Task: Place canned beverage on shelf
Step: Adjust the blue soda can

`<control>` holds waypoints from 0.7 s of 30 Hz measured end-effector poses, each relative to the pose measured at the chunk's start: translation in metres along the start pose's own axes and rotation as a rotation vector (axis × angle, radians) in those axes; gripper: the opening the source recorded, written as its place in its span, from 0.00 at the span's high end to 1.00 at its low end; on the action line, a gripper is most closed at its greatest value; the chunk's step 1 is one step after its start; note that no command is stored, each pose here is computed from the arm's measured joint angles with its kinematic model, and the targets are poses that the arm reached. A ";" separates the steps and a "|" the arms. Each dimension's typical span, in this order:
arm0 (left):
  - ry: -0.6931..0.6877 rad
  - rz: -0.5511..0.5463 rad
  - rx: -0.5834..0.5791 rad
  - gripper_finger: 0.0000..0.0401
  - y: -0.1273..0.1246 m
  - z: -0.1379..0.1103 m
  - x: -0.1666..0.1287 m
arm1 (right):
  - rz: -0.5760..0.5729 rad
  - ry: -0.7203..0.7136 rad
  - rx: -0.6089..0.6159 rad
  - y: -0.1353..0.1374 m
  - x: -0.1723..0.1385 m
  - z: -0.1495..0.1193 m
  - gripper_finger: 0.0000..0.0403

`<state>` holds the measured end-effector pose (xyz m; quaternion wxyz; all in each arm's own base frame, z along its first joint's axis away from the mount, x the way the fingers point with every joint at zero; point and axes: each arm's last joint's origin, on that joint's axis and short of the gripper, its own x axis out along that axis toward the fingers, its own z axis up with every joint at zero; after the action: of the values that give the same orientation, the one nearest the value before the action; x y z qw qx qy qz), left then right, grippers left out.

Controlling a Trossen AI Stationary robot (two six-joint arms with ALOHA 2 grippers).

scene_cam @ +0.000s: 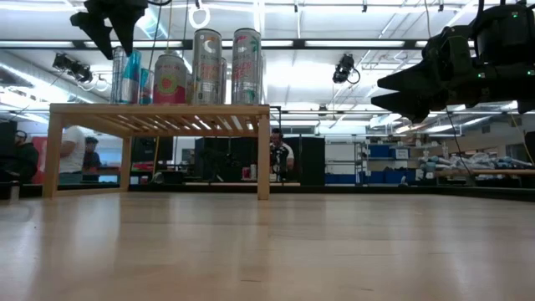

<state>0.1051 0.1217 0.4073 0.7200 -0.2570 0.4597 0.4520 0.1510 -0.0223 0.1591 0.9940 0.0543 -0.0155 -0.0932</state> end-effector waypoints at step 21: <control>0.023 0.124 0.001 0.22 0.005 -0.004 0.000 | 0.000 0.000 0.000 0.000 0.000 0.000 0.21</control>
<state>0.0995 0.1208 0.4058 0.6854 -0.2329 0.4832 0.4924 0.1510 -0.0223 0.1591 0.9940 0.0543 -0.0155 -0.0932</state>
